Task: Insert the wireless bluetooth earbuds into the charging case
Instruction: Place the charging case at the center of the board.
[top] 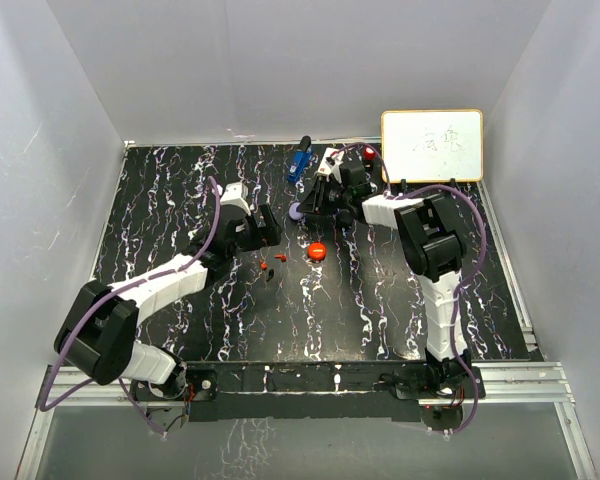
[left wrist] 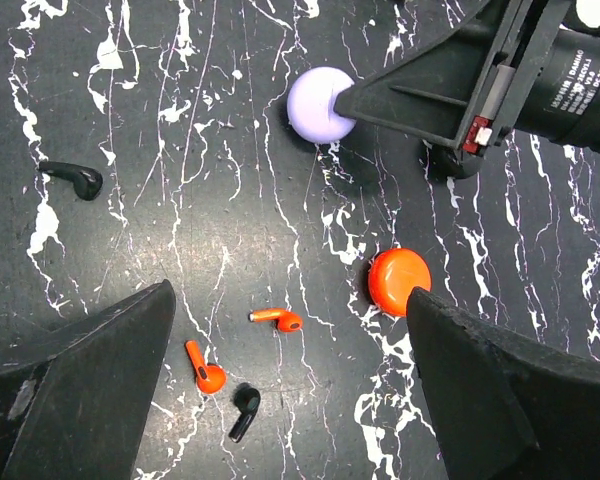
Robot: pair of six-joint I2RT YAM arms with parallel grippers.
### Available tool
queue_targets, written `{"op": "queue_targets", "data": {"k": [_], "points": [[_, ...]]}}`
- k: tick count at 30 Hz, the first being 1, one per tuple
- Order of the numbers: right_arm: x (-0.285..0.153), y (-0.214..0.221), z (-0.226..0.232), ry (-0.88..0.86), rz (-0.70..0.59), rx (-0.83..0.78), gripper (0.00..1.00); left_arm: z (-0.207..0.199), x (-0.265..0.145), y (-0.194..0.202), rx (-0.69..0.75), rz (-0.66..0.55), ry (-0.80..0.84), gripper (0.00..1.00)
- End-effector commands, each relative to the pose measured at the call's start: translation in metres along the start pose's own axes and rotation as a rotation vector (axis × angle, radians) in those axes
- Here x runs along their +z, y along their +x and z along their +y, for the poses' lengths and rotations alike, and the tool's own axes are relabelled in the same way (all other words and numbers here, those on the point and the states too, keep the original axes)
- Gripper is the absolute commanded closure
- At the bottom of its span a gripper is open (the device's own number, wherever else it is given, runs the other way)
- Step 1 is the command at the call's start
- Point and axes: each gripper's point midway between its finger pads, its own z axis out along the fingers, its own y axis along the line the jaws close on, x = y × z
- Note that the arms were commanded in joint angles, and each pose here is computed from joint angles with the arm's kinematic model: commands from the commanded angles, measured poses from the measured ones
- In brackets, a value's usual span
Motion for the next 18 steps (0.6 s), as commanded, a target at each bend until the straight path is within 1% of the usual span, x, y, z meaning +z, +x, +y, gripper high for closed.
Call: {"op": "queue_targets", "data": {"k": [1, 3, 6, 8, 12, 13, 18], "points": [[0.007, -0.026, 0.004, 0.005, -0.056, -0.052, 0.85, -0.001, 0.0, -0.003, -0.016, 0.013, 0.001, 0.01], [0.008, -0.027, 0.001, 0.02, -0.06, -0.052, 0.76, 0.001, 0.004, 0.001, -0.019, 0.025, -0.002, 0.01], [0.01, -0.027, -0.002, 0.03, -0.057, -0.052, 0.59, 0.001, 0.009, 0.007, -0.018, 0.048, 0.002, 0.01], [0.009, -0.028, -0.001, 0.032, -0.061, -0.055, 0.48, -0.001, 0.011, 0.006, -0.017, 0.05, 0.005, 0.01], [-0.002, -0.038, 0.005, 0.045, -0.103, -0.081, 0.29, -0.007, 0.016, 0.001, -0.012, 0.045, 0.022, 0.01], [-0.006, -0.041, 0.007, 0.048, -0.116, -0.089, 0.27, -0.009, 0.017, 0.0, -0.008, 0.048, 0.025, 0.01], [-0.038, -0.055, 0.014, 0.05, -0.182, -0.094, 0.22, -0.018, 0.027, -0.002, -0.001, 0.061, 0.054, 0.01]]}}
